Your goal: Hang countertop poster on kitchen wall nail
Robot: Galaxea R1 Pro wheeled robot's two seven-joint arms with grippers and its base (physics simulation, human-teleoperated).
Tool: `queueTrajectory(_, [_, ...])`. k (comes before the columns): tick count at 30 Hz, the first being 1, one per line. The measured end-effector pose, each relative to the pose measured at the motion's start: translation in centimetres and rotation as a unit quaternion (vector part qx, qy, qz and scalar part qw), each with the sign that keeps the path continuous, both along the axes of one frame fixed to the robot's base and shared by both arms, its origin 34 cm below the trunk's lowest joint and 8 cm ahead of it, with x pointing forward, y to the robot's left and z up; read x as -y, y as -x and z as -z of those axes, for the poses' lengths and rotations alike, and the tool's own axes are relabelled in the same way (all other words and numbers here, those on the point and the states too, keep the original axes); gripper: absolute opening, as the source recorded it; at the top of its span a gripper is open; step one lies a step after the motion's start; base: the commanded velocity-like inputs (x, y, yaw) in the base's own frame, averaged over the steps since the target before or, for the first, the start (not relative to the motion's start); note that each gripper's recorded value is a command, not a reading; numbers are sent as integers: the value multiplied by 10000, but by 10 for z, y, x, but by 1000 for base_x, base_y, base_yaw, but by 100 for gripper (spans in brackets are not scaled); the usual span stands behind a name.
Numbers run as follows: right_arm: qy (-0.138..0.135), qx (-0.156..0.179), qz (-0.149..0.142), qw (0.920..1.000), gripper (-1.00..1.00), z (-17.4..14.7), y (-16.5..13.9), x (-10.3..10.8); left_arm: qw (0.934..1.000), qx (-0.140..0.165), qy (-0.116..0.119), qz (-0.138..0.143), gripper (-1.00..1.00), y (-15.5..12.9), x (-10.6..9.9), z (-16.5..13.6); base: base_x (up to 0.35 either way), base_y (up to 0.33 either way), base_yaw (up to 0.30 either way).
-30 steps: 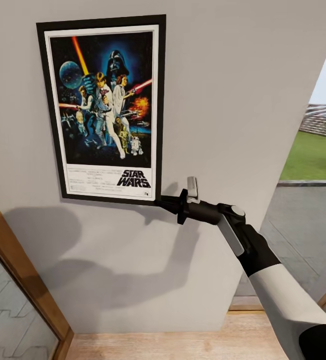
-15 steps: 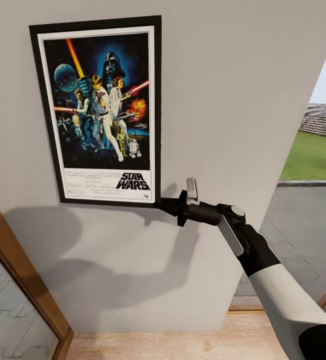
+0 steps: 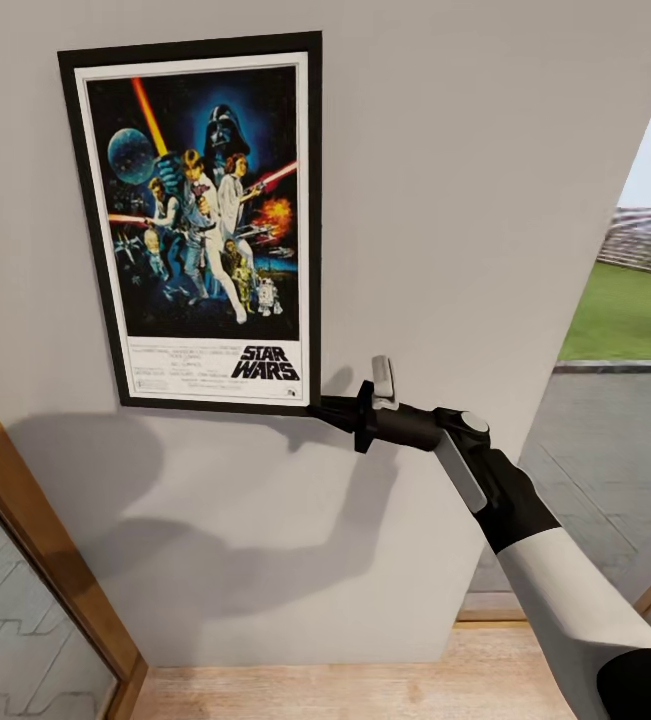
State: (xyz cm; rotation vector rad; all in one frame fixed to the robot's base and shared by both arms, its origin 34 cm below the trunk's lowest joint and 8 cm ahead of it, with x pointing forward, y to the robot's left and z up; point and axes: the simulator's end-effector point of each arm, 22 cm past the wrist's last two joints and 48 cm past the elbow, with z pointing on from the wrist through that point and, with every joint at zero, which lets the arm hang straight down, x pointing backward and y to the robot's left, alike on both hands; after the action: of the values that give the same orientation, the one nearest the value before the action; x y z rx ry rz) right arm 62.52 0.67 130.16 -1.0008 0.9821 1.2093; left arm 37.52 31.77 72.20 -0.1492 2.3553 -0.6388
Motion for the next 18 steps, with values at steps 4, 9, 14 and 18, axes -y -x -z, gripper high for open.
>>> queueTrajectory(4, [-52, 15, -105, 9999, -100, -6, 3, -4, 10000, 3, 3, -22, 100, 0, -1, 0, 0, 0, 0])
queueTrajectory(9, [-59, 106, -127, 9998, -100, -14, 2, -4, 10000, 3, 4, -24, 100, 0, -1, 0, 0, 0, 0])
queueTrajectory(14, [-59, 106, -127, 9998, -100, -14, 2, -4, 10000, 3, 4, -24, 100, 0, -1, 0, 0, 0, 0])
queueTrajectory(18, [-59, 106, -127, 9998, -100, -14, 2, -4, 10000, 3, 4, -24, 100, 0, -1, 0, 0, 0, 0])
